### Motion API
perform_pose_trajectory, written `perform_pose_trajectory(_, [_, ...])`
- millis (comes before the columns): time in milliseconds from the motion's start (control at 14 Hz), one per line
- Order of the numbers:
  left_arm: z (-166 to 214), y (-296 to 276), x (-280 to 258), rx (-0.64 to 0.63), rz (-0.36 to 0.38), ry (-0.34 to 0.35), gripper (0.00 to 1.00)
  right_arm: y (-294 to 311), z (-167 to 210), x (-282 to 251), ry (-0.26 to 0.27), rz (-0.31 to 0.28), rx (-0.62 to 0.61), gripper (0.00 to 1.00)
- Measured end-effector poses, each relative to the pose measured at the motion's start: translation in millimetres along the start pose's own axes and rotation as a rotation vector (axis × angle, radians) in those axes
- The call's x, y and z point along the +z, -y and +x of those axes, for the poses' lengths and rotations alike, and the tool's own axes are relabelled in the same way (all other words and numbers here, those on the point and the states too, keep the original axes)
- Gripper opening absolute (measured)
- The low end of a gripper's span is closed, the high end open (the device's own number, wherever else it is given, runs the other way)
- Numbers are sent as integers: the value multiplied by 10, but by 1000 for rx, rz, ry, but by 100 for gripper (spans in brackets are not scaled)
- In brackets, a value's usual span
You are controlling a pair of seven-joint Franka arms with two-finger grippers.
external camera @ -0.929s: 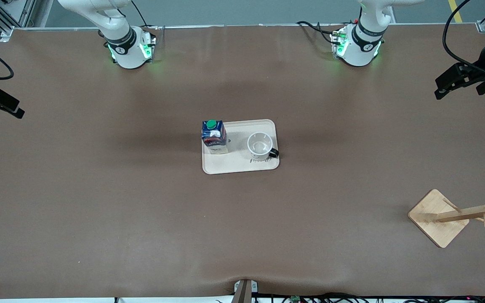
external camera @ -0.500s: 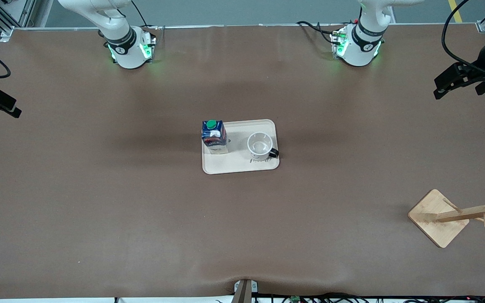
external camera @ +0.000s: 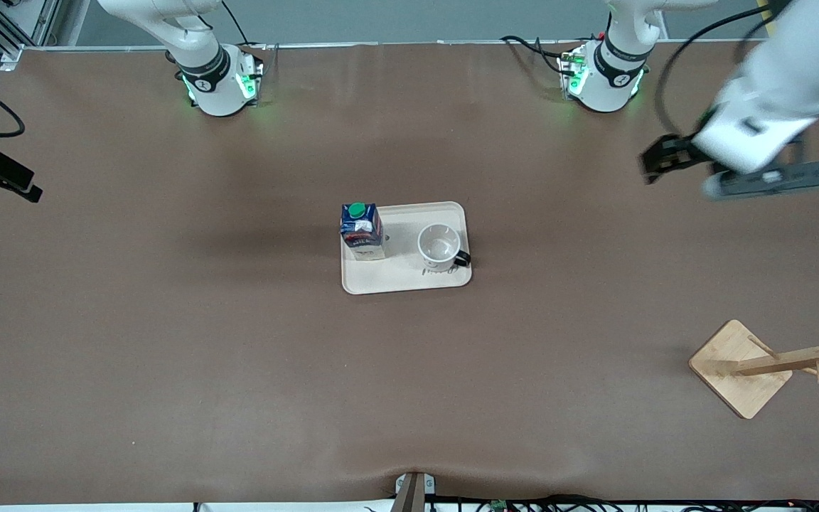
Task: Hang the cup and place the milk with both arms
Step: 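Reach the left gripper to the white mug on the tray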
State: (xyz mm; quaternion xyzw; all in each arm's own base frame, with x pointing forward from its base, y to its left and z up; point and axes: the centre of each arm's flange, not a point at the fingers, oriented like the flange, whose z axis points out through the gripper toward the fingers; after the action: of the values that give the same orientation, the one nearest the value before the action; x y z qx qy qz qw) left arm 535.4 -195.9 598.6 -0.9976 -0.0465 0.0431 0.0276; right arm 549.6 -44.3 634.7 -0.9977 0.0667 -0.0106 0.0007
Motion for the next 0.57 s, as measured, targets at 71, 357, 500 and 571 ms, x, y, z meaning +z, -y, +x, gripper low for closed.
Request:
perform_pose_trajectory(71, [-57,-412,246,-17,0,10,100,6,12,22,3,-1,-2,100])
perform_pose_trajectory(357, [-432,-1586,1318,-131,-19,-5,100,26,25,30,4,-1,-6,100])
perform_pose_trajectory(500, [-615,-1842,1762,-211,-37,-12,100,28,26,22,2,-1,-6,100])
perform_pose_trajectory(571, [-705,-1951,1958,-261,-45,-13,100,27,27,21,2,-1,-6,100])
